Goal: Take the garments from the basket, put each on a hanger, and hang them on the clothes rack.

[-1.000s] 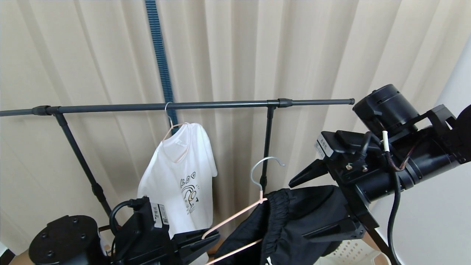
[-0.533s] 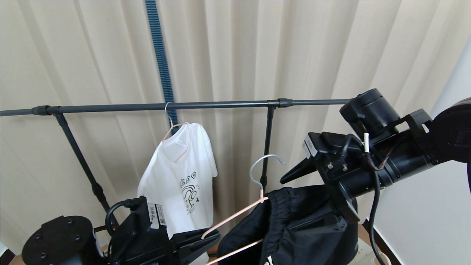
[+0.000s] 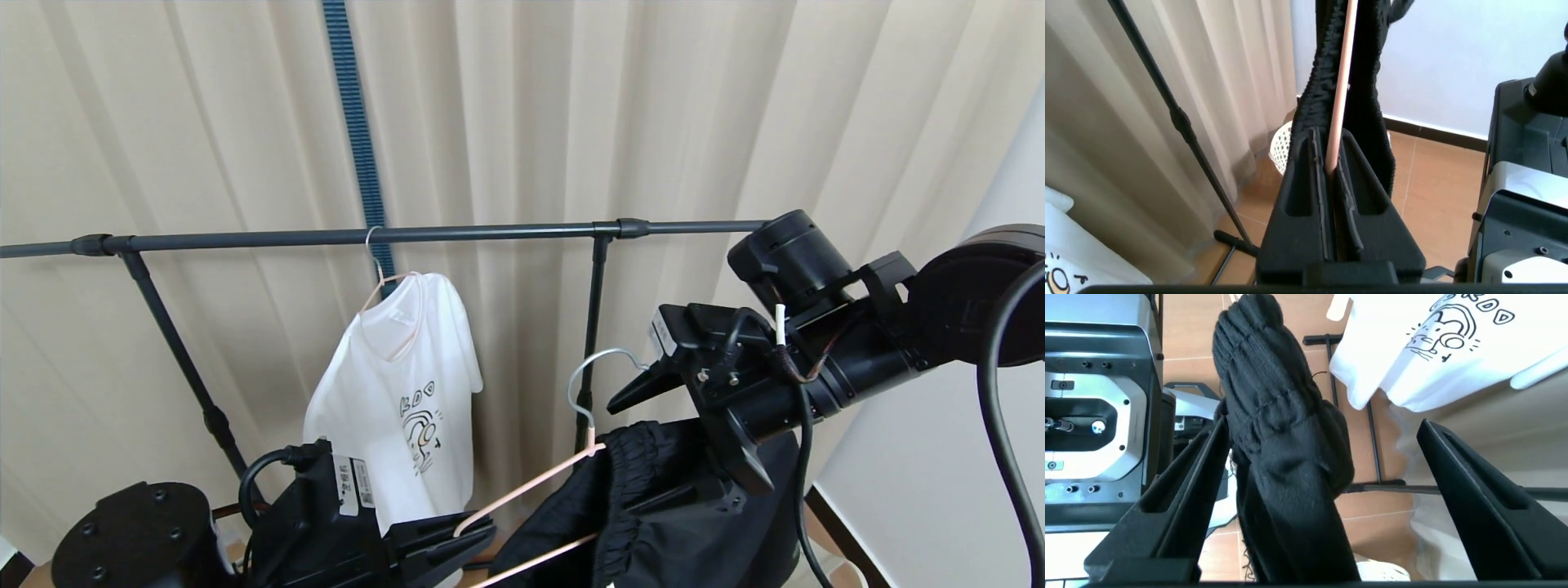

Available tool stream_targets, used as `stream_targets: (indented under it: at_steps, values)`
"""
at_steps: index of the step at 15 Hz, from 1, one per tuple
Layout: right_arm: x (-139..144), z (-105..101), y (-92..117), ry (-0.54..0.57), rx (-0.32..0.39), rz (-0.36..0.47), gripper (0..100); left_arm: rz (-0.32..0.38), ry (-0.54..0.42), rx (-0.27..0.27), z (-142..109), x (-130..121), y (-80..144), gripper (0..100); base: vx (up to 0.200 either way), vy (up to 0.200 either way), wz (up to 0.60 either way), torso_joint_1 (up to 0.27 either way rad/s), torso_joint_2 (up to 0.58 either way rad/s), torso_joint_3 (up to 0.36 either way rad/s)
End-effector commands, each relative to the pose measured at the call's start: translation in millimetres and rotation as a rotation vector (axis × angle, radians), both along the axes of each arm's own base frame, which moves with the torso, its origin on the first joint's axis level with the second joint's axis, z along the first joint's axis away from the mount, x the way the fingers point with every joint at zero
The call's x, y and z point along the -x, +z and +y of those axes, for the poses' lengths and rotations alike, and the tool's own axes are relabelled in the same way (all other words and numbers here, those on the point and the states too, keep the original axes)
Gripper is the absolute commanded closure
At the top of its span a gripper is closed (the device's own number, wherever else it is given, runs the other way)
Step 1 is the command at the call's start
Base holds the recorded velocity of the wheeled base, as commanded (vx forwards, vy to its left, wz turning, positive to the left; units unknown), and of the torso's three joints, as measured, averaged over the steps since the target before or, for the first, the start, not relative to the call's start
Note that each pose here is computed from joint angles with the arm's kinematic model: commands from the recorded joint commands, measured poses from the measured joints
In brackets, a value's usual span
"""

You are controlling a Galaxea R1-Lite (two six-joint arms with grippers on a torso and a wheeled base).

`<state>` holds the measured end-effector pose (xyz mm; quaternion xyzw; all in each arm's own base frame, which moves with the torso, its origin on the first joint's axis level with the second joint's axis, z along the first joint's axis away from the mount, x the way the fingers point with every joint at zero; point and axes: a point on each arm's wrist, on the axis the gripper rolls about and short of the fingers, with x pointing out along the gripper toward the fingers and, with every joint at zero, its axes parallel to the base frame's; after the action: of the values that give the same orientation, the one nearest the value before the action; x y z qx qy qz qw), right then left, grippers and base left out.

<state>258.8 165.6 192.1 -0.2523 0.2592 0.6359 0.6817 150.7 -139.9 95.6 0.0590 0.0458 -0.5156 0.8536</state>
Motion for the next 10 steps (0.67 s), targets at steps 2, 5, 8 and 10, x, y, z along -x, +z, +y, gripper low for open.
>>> stream_targets:
  at_steps: [2, 5, 8, 10]
  values:
    - [1.6, -0.4, 0.7, 0.002, 0.0, 0.001, 100, -0.001, -0.004, 0.001, -0.7, 0.3, 0.0, 100, 0.0, 0.0, 0.0, 0.0, 0.0, 0.0]
    - [3.3, 0.8, -1.5, 0.008, 0.006, 0.011, 100, 0.002, -0.002, 0.002, -0.7, -0.3, -0.1, 100, 0.0, 0.0, 0.0, 0.0, 0.0, 0.0]
    - [6.0, -0.8, -0.8, 0.009, 0.005, 0.012, 100, 0.006, 0.0, 0.002, -0.6, -0.6, -0.4, 100, 0.0, 0.0, 0.0, 0.0, 0.0, 0.0]
    - [7.4, -1.6, 0.0, 0.009, 0.004, 0.011, 100, 0.011, 0.007, 0.002, 0.7, -1.0, -0.9, 100, 0.0, 0.0, 0.0, 0.0, 0.0, 0.0]
